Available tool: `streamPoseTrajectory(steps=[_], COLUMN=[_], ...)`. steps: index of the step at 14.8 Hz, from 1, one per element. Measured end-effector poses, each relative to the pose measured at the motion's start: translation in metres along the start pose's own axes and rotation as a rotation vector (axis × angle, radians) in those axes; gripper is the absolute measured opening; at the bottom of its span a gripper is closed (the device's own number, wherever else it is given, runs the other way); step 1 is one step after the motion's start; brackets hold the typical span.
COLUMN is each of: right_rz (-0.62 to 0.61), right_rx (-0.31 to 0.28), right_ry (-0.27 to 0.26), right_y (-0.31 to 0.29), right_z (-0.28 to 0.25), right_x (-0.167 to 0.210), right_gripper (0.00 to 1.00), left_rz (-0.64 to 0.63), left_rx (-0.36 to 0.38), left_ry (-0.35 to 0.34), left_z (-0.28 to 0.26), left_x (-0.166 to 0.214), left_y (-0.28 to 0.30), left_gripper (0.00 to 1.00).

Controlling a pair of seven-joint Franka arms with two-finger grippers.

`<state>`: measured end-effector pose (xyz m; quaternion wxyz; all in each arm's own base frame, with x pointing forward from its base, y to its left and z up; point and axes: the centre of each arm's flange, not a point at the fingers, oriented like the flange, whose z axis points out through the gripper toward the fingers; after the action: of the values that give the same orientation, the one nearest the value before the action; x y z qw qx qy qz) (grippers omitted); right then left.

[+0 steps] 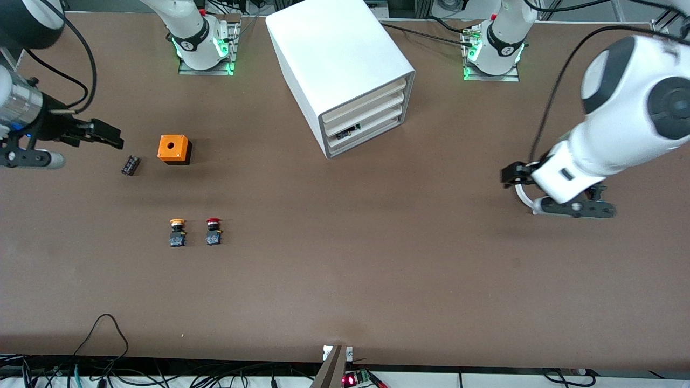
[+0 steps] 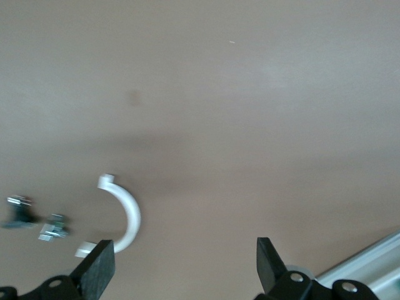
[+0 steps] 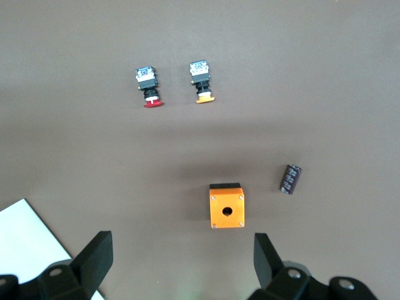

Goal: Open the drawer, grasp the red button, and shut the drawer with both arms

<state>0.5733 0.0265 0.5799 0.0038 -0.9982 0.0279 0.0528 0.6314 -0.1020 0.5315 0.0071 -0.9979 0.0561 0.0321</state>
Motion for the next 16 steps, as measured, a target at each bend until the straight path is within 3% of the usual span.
streamPoseTrajectory(steps=[1,4,7,10,16], right_rz=[0.001,0.0,-0.005,-0.011,-0.018], right_rx=[-0.001,-0.002,-0.039,-0.049,-0.046], right_ry=[0.009,0.036,0.051,0.083,0.121], right_y=[0.0,0.0,0.0,-0.003,-0.008], right_z=[-0.009,-0.027,-0.033,-0.047,-0.059], right_x=[-0.004,-0.015,-0.018,-0.018,-0.015], right_gripper=[1.0,1.0,1.0,1.0,1.0], left_rz=[0.007,-0.046,-0.054,-0.036,-0.012], left_rx=[0.011,-0.053,-0.042,-0.034,-0.017], left_ry=[0.018,0.061,0.069,0.125,0.104], left_z=[-0.015,-0.057,-0.068,-0.071,-0.064], left_x=[-0.007,-0.043,-0.074,-0.073,-0.074], left_y=[-0.017,-0.054,-0.062,-0.054,-0.048], left_gripper=[1.0,1.0,1.0,1.0,1.0])
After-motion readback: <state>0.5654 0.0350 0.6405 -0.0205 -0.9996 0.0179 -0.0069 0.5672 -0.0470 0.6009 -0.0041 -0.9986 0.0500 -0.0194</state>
